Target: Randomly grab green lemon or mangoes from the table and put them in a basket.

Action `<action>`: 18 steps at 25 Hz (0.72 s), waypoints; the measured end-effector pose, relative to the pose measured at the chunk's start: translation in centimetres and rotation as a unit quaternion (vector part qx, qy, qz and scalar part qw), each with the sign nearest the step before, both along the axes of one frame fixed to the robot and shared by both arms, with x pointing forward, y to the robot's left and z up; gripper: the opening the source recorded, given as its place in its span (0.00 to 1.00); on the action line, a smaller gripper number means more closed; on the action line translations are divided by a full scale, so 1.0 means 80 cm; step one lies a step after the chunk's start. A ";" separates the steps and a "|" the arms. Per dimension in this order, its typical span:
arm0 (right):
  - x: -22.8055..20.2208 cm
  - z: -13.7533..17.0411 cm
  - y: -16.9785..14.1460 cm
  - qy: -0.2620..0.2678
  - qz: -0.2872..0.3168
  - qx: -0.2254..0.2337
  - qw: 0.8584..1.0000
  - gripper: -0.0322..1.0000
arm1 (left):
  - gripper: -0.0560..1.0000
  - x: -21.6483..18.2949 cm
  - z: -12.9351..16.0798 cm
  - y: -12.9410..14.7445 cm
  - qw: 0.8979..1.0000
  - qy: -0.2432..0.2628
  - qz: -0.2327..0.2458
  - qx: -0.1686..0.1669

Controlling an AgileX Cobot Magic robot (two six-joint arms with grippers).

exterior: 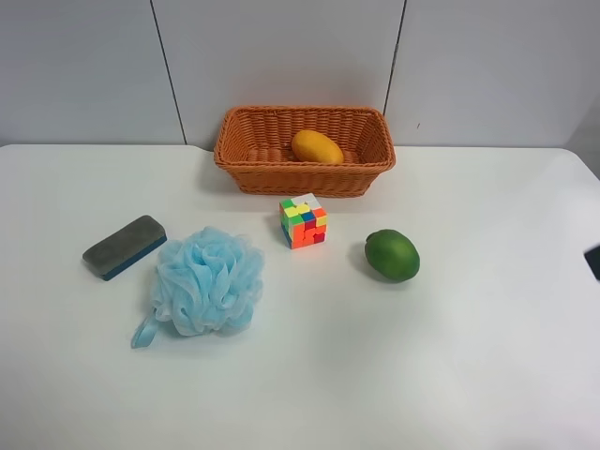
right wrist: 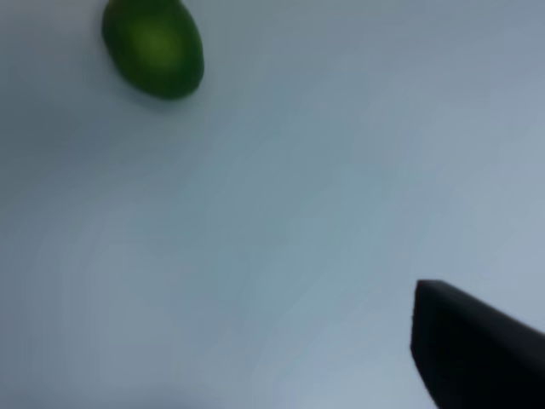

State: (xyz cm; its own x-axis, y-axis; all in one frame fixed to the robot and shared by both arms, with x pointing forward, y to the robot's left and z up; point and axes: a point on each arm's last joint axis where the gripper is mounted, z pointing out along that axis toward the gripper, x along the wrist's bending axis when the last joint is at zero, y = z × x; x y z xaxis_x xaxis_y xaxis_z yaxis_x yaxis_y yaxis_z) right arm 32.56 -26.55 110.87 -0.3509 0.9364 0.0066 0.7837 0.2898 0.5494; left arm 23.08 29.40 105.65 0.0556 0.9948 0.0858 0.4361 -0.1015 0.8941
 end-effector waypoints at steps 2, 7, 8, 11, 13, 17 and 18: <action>-0.020 -0.024 -0.007 0.007 -0.011 0.005 1.000 0.99 | 0.99 0.000 0.000 0.000 1.000 0.000 0.000 0.000; -0.058 -0.065 -0.022 -0.046 -0.017 0.030 0.998 0.99 | 0.99 0.000 0.000 0.000 1.000 0.000 0.000 0.000; -0.062 -0.071 -0.023 -0.057 -0.017 0.035 0.998 0.99 | 0.99 0.000 0.000 0.000 1.000 0.000 0.000 0.000; -0.074 -0.078 -0.027 -0.106 -0.017 0.055 0.993 0.99 | 0.99 0.000 0.000 0.000 1.000 0.000 0.000 0.000; -0.079 -0.079 -0.029 -0.129 -0.017 0.064 0.989 0.99 | 0.99 0.000 0.000 0.000 1.000 0.000 0.000 0.000; -0.081 -0.079 -0.030 -0.138 -0.016 0.067 0.988 0.99 | 0.99 0.000 0.000 0.000 1.000 0.000 0.000 0.000; -0.081 -0.080 -0.030 -0.137 -0.016 0.067 0.988 0.99 | 0.99 0.000 0.000 0.000 1.000 0.000 0.000 0.000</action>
State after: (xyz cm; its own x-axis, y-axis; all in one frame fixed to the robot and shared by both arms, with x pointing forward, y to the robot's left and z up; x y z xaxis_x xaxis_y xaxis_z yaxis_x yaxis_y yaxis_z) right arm 26.10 -28.95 104.49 -0.3266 0.9443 0.0400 0.6071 0.1771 0.7746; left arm 23.08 29.40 105.65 0.0556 0.9948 0.0858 0.4361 -0.1015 0.8941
